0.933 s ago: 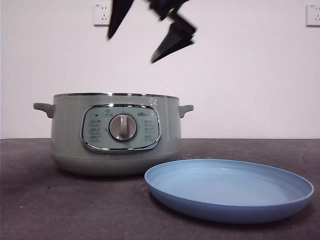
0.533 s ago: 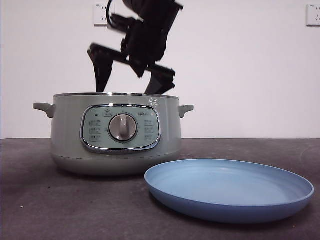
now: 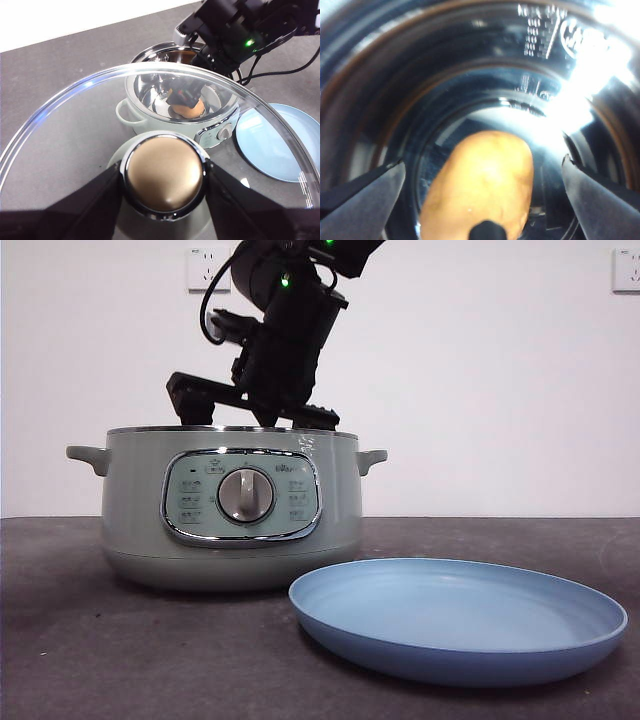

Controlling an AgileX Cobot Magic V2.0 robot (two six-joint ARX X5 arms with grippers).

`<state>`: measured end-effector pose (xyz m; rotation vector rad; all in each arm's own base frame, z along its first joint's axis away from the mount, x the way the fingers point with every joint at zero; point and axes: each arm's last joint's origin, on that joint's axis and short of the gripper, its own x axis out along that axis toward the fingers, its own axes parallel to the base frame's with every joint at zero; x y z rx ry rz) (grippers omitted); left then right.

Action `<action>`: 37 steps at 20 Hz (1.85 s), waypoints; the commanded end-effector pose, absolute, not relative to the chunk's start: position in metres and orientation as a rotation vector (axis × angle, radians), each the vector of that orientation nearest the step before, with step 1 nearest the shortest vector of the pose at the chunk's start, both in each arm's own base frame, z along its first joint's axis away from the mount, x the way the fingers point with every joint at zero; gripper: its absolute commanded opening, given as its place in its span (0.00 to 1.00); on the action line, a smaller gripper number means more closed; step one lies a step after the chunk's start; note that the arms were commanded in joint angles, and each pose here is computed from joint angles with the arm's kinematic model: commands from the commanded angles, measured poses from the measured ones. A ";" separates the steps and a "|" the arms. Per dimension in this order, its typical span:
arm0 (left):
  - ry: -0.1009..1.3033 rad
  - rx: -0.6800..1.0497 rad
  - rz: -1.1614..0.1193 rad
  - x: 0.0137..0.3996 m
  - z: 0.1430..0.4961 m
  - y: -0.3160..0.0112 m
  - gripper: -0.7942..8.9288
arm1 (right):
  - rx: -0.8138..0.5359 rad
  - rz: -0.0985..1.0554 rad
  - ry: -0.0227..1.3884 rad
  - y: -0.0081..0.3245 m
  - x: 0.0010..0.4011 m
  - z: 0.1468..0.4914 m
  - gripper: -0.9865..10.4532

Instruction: Take the potato out from the steamer,put the potato on the plate,close the lid

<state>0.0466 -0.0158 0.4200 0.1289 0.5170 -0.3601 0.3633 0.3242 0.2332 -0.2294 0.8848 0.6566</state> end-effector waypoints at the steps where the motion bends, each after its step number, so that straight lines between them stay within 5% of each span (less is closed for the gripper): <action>1: 0.461 0.128 -0.364 0.044 0.425 -0.015 0.07 | -0.228 0.644 0.917 0.328 0.365 0.218 0.66; 5: 0.462 0.129 -0.364 0.044 0.425 -0.015 0.07 | -0.227 0.640 0.925 0.329 0.366 0.215 0.51; 10: 0.460 0.132 -0.365 0.044 0.425 -0.015 0.07 | -0.233 0.645 0.944 0.328 0.365 0.214 0.08; 14: 0.461 0.132 -0.365 0.044 0.425 -0.015 0.07 | -0.225 0.649 0.915 0.327 0.364 0.223 0.08; 26: 0.455 0.132 -0.365 0.045 0.426 -0.015 0.07 | -0.258 0.695 0.755 0.259 0.290 0.378 0.07; 32: 0.455 0.132 -0.366 0.045 0.426 -0.015 0.07 | -0.317 0.667 0.753 0.222 0.251 0.413 0.07; 37: 0.455 0.132 -0.366 0.045 0.426 -0.015 0.07 | -0.313 0.660 0.752 0.195 0.221 0.401 0.07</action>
